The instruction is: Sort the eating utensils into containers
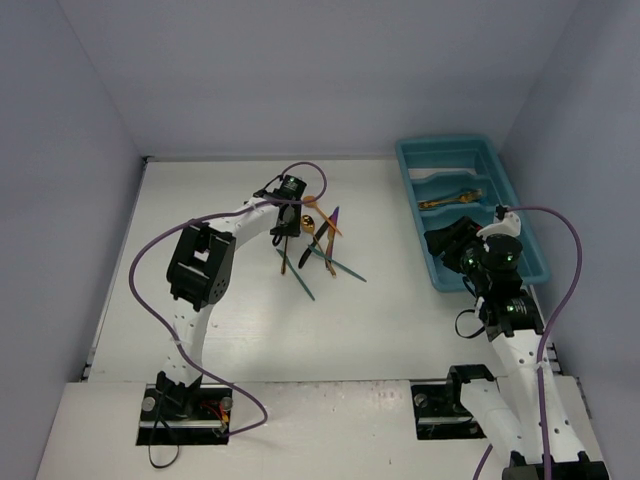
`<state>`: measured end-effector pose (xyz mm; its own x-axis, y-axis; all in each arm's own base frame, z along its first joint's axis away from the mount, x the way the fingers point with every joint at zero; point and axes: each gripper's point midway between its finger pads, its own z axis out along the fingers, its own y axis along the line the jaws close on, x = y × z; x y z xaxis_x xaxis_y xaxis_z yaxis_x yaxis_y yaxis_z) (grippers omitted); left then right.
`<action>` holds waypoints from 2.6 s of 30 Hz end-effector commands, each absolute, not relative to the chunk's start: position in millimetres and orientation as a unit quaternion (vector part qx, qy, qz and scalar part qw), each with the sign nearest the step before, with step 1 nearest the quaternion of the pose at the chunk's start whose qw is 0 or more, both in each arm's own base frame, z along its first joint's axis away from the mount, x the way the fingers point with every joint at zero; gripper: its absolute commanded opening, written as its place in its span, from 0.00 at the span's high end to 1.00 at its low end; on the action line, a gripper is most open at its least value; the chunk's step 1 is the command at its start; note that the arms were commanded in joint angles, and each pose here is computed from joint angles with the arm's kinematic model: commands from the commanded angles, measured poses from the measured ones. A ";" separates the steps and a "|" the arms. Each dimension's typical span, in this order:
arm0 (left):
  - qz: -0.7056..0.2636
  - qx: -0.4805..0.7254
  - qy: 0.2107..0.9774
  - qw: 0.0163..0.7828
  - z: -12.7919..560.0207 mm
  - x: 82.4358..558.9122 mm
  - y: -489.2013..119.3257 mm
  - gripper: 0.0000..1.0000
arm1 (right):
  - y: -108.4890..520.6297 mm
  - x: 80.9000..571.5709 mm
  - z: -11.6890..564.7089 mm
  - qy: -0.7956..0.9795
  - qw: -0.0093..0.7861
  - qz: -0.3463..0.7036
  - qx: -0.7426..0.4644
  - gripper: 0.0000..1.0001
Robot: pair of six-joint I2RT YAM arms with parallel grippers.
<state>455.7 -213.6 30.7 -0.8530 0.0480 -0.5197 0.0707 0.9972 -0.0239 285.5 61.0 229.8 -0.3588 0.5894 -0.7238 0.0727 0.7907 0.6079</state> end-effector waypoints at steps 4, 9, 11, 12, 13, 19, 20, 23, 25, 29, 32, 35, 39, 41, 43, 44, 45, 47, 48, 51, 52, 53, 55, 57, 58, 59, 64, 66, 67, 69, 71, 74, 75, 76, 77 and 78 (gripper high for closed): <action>-0.004 0.027 0.966 0.257 25.3 464.3 -203.2 0.87 | 65.3 286.2 251.7 0.776 0.552 0.251 0.176 0.46; -0.012 0.027 0.965 0.261 29.3 470.5 -203.1 1.00 | 69.6 286.9 254.7 0.778 0.551 0.255 0.162 0.46; -0.022 0.033 0.959 0.280 48.8 476.7 -206.9 1.00 | 73.2 287.7 259.1 0.779 0.551 0.260 0.149 0.46; -0.031 0.035 0.954 0.298 67.9 480.7 -209.3 1.00 | 75.3 288.7 261.3 0.780 0.550 0.262 0.144 0.46; -0.040 0.034 0.947 0.316 87.4 483.9 -211.5 1.00 | 77.8 289.6 264.3 0.780 0.550 0.265 0.137 0.45; -0.132 0.019 0.904 0.405 193.6 484.9 -230.7 1.00 | 103.1 293.0 286.0 0.777 0.546 0.299 0.097 0.35; -0.168 0.017 0.890 0.423 219.7 480.0 -239.2 1.00 | 107.4 293.0 292.0 0.774 0.548 0.305 0.092 0.35; -0.252 0.013 0.853 0.457 274.5 458.5 -258.3 1.00 | 123.2 291.5 308.4 0.763 0.551 0.328 0.077 0.34; -0.298 0.004 0.828 0.475 309.4 440.3 -266.1 1.00 | 134.8 290.3 315.9 0.759 0.550 0.343 0.066 0.34; -0.356 0.010 0.797 0.487 343.7 413.0 -283.9 1.00 | 163.9 288.1 331.4 0.748 0.548 0.373 0.042 0.35; -0.390 0.013 0.777 0.494 360.3 394.1 -296.8 1.00 | 188.4 284.2 335.8 0.742 0.546 0.388 0.023 0.36; -0.404 0.022 0.771 0.493 367.9 376.9 -307.7 1.00 | 219.5 277.5 334.5 0.745 0.534 0.400 -0.004 0.38; -0.409 0.030 0.766 0.494 372.3 363.3 -314.5 1.00 | 246.5 274.1 331.4 0.748 0.536 0.391 -0.021 0.39; -0.412 0.034 0.767 0.491 371.1 357.1 -318.0 1.00 | 256.1 275.1 330.3 0.749 0.539 0.385 -0.027 0.39; -0.415 0.038 0.767 0.488 370.2 351.3 -321.5 1.00 | 265.5 276.1 327.6 0.751 0.538 0.382 -0.034 0.40; -0.417 0.038 0.766 0.487 370.6 348.5 -322.5 1.00 | 268.9 276.8 326.2 0.752 0.537 0.380 -0.035 0.40; -0.418 0.040 0.766 0.486 370.3 345.8 -324.2 1.00 | 270.0 280.3 323.8 0.754 0.540 0.373 -0.029 0.40; -0.419 0.041 0.767 0.484 368.8 339.5 -325.2 1.00 | 271.6 287.4 319.7 0.756 0.544 0.363 -0.019 0.41; -0.419 0.041 0.767 0.484 367.9 337.5 -325.7 1.00 | 272.3 289.6 318.6 0.756 0.546 0.360 -0.017 0.42; -0.421 0.043 0.768 0.480 365.7 331.6 -327.3 1.00 | 275.7 296.5 317.4 0.755 0.551 0.355 -0.015 0.44; -0.421 0.043 0.769 0.479 364.2 330.2 -327.5 1.00 | 276.5 299.4 316.3 0.755 0.552 0.352 -0.013 0.45; -0.423 0.044 0.769 0.478 364.5 328.0 -328.1 1.00 | 277.9 301.4 314.4 0.756 0.552 0.350 -0.013 0.47; -0.425 0.047 0.769 0.476 363.8 324.5 -329.2 1.00 | 279.8 305.5 312.7 0.757 0.554 0.346 -0.012 0.51; -0.423 0.047 0.772 0.472 359.5 323.0 -328.7 1.00 | 282.4 308.9 312.5 0.756 0.556 0.346 -0.011 0.55; -0.423 0.046 0.773 0.471 358.2 322.2 -328.2 1.00 | 283.5 310.4 311.8 0.756 0.556 0.346 -0.010 0.58; -0.424 0.045 0.773 0.470 357.3 321.1 -327.9 1.00 | 284.9 311.7 310.9 0.756 0.555 0.347 -0.010 0.62; -0.419 0.046 0.775 0.471 353.0 319.5 -324.6 1.00 | 288.9 313.7 308.8 0.756 0.552 0.351 -0.009 0.82; -0.407 0.049 0.781 0.471 347.9 319.5 -321.9 1.00 | 288.2 313.7 307.9 0.756 0.552 0.351 -0.007 0.93; -0.398 0.048 0.786 0.471 343.8 320.3 -319.1 1.00 | 287.3 314.0 308.0 0.756 0.554 0.350 -0.005 0.98; -0.381 0.047 0.793 0.473 337.0 321.7 -314.3 0.94 | 285.2 314.6 306.5 0.757 0.554 0.347 0.002 1.00; -0.359 0.045 0.801 0.476 327.9 323.8 -307.2 0.79 | 280.7 317.1 304.0 0.758 0.557 0.339 0.014 1.00; -0.331 0.042 0.811 0.481 318.3 326.7 -297.5 0.53 | 274.7 321.8 299.7 0.760 0.558 0.331 0.031 1.00; -0.320 0.041 0.813 0.485 316.5 328.4 -293.7 0.45 | 272.1 323.8 297.4 0.762 0.558 0.328 0.037 1.00; -0.310 0.042 0.815 0.488 315.2 329.2 -289.3 0.42 | 266.7 328.1 296.0 0.762 0.559 0.324 0.048 1.00; -0.299 0.044 0.817 0.491 314.0 329.8 -284.7 0.39 | 260.8 332.5 294.7 0.762 0.560 0.320 0.061 1.00; -0.285 0.044 0.822 0.491 312.1 331.2 -277.2 0.38 | 254.5 336.8 291.9 0.763 0.559 0.316 0.073 1.00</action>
<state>328.7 -305.2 289.6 -0.5977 -0.2244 -0.7697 0.3602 0.7825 -0.5079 310.6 276.5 259.6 -0.4778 0.3191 -0.8185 -0.3147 0.8077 0.4986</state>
